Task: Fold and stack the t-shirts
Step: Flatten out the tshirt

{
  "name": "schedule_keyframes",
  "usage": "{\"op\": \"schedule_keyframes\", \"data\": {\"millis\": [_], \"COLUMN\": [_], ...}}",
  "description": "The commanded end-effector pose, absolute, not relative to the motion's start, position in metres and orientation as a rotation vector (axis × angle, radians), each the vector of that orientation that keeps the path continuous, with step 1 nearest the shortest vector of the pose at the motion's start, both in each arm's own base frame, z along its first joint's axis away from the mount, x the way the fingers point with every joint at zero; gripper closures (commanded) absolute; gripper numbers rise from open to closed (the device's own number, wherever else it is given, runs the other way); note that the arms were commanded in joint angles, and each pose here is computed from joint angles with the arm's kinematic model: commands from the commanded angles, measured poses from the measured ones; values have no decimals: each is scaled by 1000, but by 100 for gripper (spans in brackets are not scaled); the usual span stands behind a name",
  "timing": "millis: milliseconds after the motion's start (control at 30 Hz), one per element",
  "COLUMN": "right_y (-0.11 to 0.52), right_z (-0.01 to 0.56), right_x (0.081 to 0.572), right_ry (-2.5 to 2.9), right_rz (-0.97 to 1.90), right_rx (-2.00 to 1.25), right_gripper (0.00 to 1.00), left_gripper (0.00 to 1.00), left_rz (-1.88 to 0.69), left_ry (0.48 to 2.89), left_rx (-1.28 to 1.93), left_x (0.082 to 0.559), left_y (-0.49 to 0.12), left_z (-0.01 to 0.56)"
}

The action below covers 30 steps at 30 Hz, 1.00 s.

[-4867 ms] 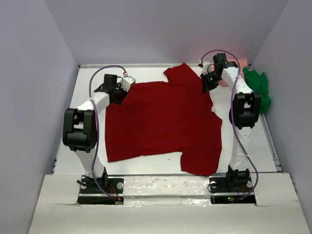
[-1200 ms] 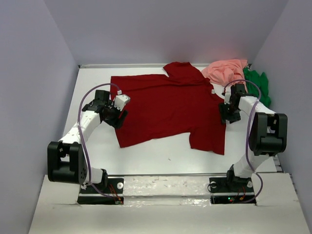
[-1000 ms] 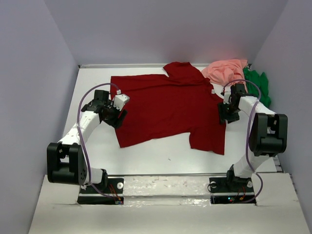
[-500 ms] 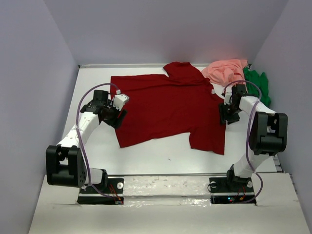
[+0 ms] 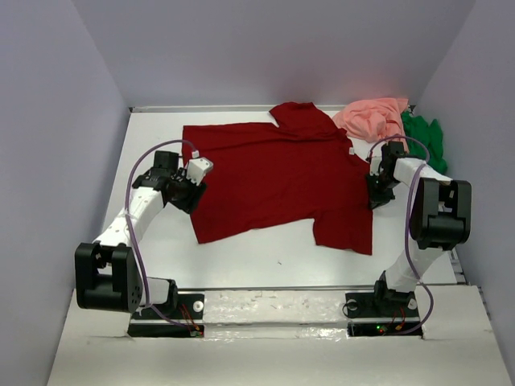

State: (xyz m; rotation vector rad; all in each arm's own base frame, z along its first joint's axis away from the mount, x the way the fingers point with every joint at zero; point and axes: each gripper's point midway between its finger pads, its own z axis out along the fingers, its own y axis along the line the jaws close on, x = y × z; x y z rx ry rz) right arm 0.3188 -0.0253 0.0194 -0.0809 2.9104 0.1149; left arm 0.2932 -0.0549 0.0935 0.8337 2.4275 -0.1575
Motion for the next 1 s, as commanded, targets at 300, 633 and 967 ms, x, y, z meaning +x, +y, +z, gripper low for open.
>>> {"op": "schedule_keyframes", "data": {"millis": [300, 633, 967], "right_y": [-20, -20, -23], "right_z": [22, 19, 16], "right_x": [319, 322, 324], "right_ry": [2905, 2915, 2924], "right_rz": [179, 182, 163], "right_rx": [-77, -74, -62], "right_gripper": [100, 100, 100], "left_gripper": [44, 34, 34], "left_rz": [-139, -47, -179], "left_ry": [2428, 2354, 2237], "left_rx": [1037, 1468, 1641], "left_x": [256, 198, 176], "left_y": [-45, -28, -66], "left_z": [98, 84, 70]}}
